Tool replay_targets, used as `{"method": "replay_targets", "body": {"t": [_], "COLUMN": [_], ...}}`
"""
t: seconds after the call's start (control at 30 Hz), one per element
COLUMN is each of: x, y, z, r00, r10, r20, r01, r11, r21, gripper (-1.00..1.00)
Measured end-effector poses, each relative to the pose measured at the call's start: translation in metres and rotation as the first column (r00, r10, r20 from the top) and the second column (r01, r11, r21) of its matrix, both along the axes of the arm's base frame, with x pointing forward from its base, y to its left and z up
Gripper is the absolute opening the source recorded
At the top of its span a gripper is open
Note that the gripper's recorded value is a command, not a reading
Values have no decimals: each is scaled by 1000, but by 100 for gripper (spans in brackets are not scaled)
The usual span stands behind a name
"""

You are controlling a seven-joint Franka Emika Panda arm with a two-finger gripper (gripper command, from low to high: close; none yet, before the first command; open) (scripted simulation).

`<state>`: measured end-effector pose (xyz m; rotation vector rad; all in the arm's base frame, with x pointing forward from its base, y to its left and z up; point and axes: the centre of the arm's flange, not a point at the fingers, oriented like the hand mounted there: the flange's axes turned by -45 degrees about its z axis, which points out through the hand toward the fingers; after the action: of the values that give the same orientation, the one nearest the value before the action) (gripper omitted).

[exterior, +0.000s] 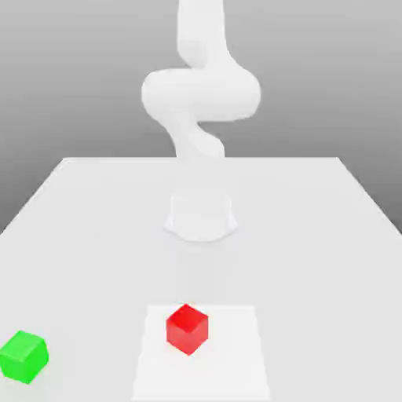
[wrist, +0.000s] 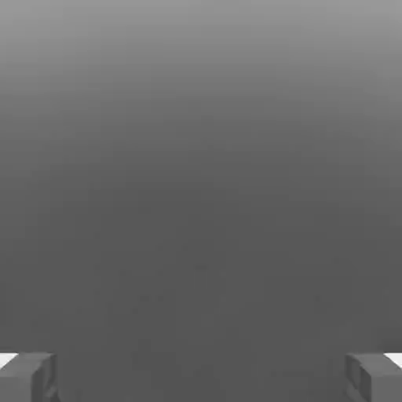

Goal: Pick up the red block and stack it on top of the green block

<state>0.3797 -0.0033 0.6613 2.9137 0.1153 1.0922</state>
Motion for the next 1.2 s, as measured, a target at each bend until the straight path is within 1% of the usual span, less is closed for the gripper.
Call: {"method": "replay_targets", "body": {"t": [0.07, 0.13, 0.2, 0.3, 0.37, 0.47, 0.53, 0.63, 0.7, 0.83, 0.87, 1.07, 1.2], "x": [26, 45, 58, 67, 66, 56, 43, 17, 11, 9, 9, 8, 9], "y": [-3, -5, -7, -10, -12, -15, -17, -19, -19, -19, -19, -19, -19], "z": [-49, -98, -146, -217, -264, -332, -376, -435, -461, -503, -512, -517, -490], "r00": [994, 978, 953, 896, 845, 751, 678, 556, 525, 516, 516, 515, 515], "r10": [67, 131, 191, 278, 334, 414, 463, 531, 546, 550, 550, 550, 550], "r20": [-81, -159, -236, -347, -417, -514, -571, -640, -653, -657, -657, -658, -658], "r01": [-72, -147, -224, -343, -422, -538, -609, -704, -724, -729, -729, -729, -729], "r11": [996, 985, 967, 929, 896, 835, 788, 710, 690, 685, 685, 685, 684], "r21": [-54, -94, -121, -140, -138, -113, -84, -23, -6, 0, 0, 2, 2], "gripper": [0, 0, 0, 0, 0, 0, 0, 0, 0, 0, -100, -100, -100]}}
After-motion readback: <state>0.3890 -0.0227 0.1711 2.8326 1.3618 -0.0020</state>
